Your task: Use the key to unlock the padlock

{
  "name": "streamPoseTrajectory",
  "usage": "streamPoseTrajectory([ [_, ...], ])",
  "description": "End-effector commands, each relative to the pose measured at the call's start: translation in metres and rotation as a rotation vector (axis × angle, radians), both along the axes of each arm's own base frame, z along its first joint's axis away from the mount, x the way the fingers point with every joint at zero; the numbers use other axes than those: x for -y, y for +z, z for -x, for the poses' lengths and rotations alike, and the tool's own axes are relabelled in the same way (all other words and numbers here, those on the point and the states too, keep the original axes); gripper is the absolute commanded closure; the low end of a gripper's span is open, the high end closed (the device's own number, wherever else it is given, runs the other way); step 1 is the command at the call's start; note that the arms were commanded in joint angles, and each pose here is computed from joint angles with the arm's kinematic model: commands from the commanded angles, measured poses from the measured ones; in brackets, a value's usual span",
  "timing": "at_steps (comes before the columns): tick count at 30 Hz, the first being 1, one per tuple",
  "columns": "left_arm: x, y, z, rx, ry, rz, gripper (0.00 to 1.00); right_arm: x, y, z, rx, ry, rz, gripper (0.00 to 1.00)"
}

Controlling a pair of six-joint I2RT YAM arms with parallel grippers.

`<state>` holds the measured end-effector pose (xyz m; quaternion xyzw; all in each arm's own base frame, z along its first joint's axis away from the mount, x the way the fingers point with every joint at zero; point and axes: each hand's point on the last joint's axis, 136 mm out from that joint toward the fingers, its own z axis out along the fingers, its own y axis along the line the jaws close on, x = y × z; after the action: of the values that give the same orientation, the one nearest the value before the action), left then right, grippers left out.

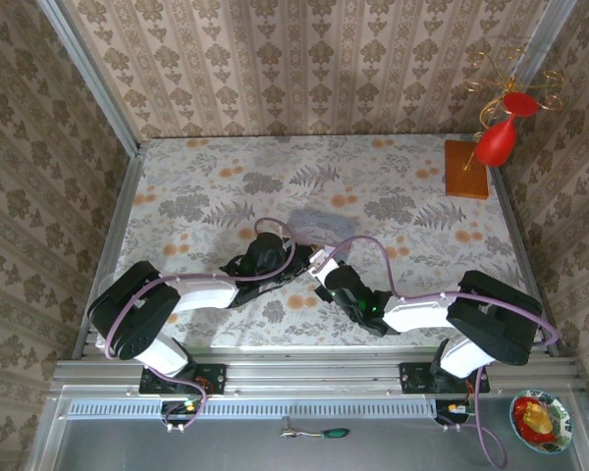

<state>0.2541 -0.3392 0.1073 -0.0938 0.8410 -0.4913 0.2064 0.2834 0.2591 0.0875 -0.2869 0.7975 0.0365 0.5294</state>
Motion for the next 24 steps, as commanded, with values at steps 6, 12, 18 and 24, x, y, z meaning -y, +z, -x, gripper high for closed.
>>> streamPoseTrajectory([
  [6,0.004,0.013,0.003,0.054,-0.045,0.026,1.00,-0.025,0.008,0.006,-0.468,0.049,-0.703,0.99],
  [12,-0.001,0.006,0.003,0.053,-0.042,-0.008,1.00,-0.011,0.004,0.011,-0.461,0.000,-0.659,0.98],
  [18,-0.009,0.002,-0.001,0.107,-0.058,-0.123,1.00,0.000,0.007,0.015,-0.443,-0.021,-0.556,0.85],
  [24,-0.023,-0.004,-0.003,0.153,-0.083,-0.263,1.00,0.011,-0.003,0.027,-0.501,-0.056,-0.510,0.59],
])
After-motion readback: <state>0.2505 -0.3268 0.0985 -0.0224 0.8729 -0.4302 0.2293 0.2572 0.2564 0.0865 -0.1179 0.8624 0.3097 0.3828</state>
